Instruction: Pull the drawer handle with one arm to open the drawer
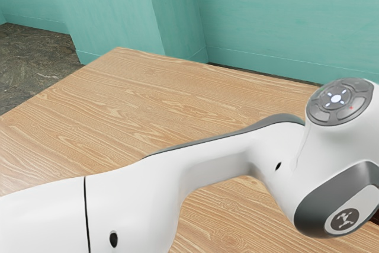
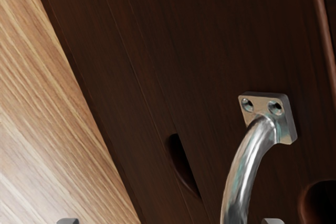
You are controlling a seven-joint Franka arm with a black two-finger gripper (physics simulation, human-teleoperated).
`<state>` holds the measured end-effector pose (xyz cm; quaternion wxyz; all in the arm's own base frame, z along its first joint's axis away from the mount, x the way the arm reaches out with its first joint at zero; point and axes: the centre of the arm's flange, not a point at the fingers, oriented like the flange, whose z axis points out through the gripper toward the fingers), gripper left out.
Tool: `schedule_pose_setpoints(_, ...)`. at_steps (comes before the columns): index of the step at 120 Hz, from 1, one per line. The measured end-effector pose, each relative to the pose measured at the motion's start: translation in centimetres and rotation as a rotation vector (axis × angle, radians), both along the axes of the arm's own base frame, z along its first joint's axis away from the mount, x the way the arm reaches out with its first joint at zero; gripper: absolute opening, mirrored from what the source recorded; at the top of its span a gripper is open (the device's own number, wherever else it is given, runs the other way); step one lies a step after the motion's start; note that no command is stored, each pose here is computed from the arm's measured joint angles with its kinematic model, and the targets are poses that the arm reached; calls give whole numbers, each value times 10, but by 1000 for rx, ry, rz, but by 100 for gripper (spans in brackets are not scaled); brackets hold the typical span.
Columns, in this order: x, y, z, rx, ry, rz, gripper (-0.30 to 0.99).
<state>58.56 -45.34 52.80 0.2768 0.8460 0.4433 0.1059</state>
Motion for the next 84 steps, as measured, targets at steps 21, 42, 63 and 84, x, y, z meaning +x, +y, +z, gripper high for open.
schedule_pose_setpoints(21, -12, -1, 1, 2, 16, -9, 44)
schedule_pose_setpoints(42, -25, 6, 0, 6, 42, -11, 44)
schedule_pose_setpoints(63, -34, 17, 4, 2, 55, -5, 44)
schedule_pose_setpoints(84, -48, 11, 2, 2, 65, -22, 44)
